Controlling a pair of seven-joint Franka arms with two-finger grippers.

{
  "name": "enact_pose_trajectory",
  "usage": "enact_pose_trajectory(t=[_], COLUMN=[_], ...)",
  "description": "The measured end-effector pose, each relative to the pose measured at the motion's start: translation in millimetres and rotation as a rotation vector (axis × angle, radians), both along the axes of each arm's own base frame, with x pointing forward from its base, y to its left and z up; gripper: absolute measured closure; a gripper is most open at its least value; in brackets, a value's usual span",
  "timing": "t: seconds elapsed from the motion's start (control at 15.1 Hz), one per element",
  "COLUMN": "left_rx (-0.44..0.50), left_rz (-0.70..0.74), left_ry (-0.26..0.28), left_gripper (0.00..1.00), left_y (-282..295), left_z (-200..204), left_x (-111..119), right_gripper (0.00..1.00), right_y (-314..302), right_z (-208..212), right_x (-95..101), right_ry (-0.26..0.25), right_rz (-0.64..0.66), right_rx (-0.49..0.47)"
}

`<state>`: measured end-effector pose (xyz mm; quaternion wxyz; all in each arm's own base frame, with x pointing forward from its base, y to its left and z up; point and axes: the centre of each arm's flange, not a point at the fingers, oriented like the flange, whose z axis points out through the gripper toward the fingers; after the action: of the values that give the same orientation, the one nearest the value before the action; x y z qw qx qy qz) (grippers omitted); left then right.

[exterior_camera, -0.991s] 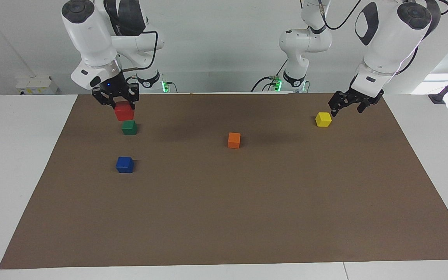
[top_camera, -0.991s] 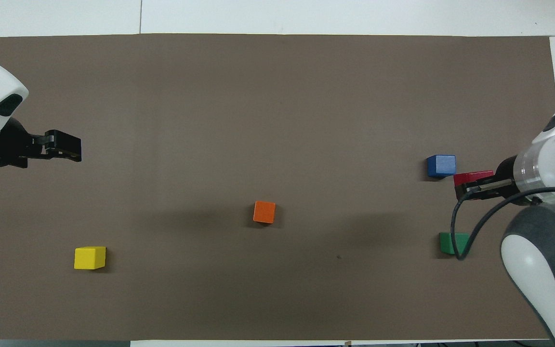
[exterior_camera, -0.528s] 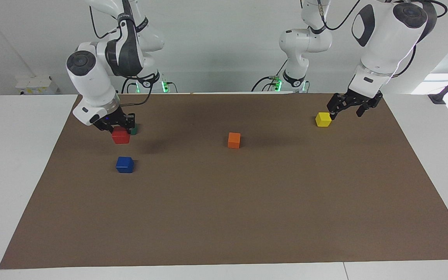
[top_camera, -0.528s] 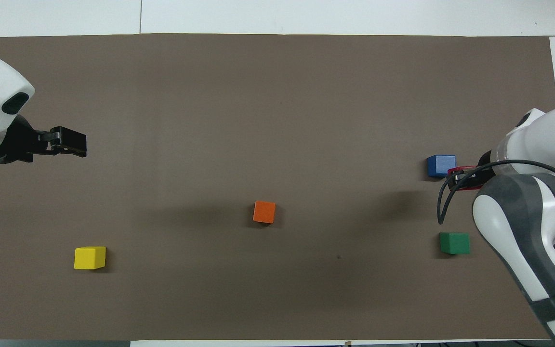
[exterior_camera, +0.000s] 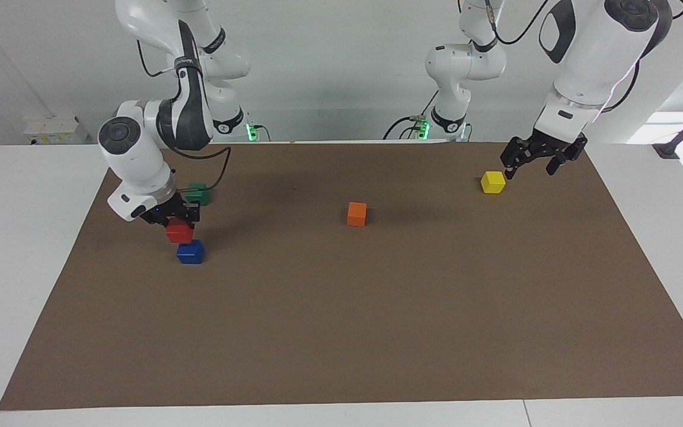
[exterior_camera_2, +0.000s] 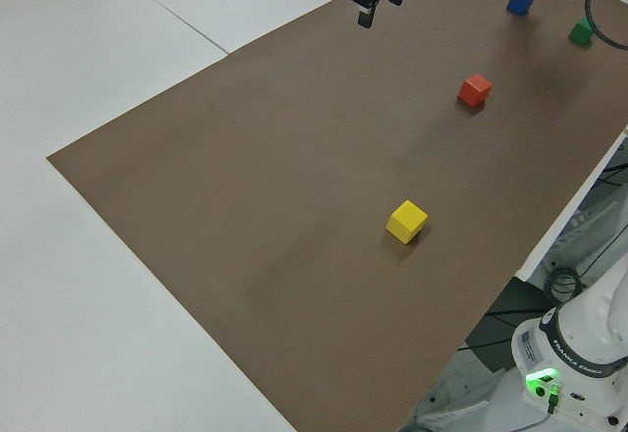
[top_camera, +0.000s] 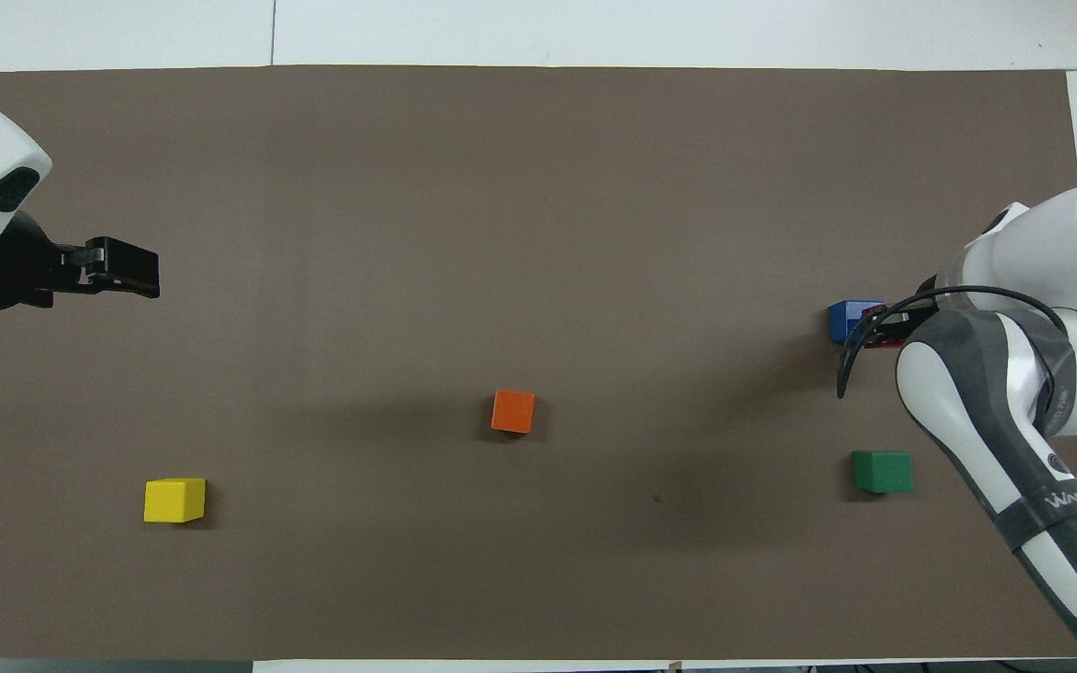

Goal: Transfer red block to right arm and stack on blue block
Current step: 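Lower the red cube onto the blue cube with the right gripper, then open the right gripper and lift it away from the stack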

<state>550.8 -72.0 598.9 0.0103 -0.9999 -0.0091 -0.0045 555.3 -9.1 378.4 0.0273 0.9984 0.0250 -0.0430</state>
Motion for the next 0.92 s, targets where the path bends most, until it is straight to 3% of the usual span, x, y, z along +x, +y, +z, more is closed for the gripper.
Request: enact_pose_trajectory(t=[0.59, 0.92], left_rx=[0.002, 0.008], left_rz=[0.008, 0.021], left_ry=[0.017, 0.061], left_gripper=[0.0, 0.0], left_y=[4.7, 11.9], left_z=[-1.1, 11.7], left_x=[-1.4, -9.2], right_gripper=[0.43, 0.43], right_y=[0.6, 0.7], right_z=[-17.2, -20.2], right_x=[7.7, 6.6], right_ry=[-0.02, -0.023], right_rz=[0.003, -0.003], right_rx=[0.001, 0.002])
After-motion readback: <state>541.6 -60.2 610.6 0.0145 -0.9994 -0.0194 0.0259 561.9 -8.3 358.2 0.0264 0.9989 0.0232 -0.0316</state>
